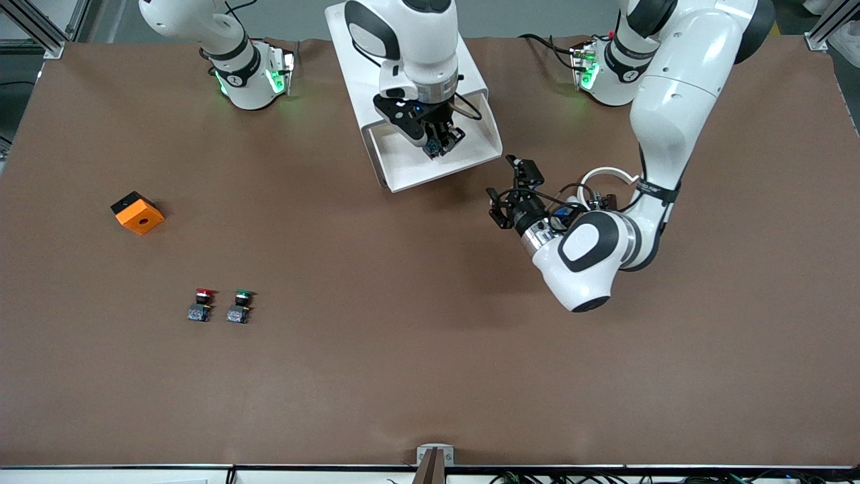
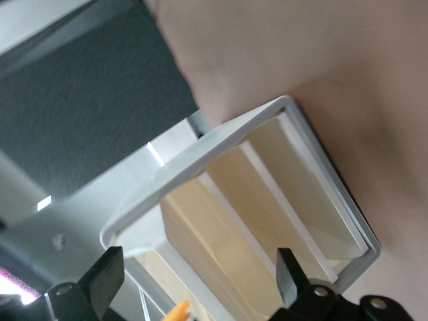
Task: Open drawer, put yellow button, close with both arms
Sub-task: 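Carry the yellow button over the open drawer and lower it with the right gripper, then open the right gripper and withdraw while the left gripper releases the drawer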
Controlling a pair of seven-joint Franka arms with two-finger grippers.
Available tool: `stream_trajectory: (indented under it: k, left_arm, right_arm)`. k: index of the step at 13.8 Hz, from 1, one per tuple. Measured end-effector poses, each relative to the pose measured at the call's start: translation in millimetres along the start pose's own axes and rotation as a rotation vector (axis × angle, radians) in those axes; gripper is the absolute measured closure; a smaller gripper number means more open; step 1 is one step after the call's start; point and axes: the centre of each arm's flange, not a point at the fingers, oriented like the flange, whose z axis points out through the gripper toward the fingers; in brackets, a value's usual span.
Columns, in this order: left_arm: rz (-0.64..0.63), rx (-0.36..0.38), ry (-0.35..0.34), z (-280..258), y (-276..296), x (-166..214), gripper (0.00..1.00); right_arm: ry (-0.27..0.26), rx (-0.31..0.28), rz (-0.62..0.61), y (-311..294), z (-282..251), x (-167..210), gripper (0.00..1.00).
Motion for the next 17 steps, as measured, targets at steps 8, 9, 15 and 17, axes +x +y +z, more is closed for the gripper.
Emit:
stream_trajectory:
  k: [8, 9, 15, 17]
  left_arm:
    - [0.490, -0.135, 0.324, -48.9, -14.4, 5.1, 0.00]
    - [0.538, -0.170, 0.367, -56.9, -13.0, 2.1, 0.00]
    - [0.735, -0.382, 0.580, -99.2, -12.9, -17.9, 0.00]
    - [0.752, -0.447, 0.632, -111.1, -15.2, -23.4, 0.00]
  right_arm:
    - [0.006, -0.016, 0.023, -0.6, 15.3, -18.8, 0.44]
    - [0.005, -0.012, 0.018, -0.4, 13.6, -22.5, 0.35]
    - [0.011, -0.001, -0.032, -21.5, -41.6, 12.4, 0.00]
    - [0.018, -0.036, -0.113, -27.1, -58.8, 51.1, 0.00]
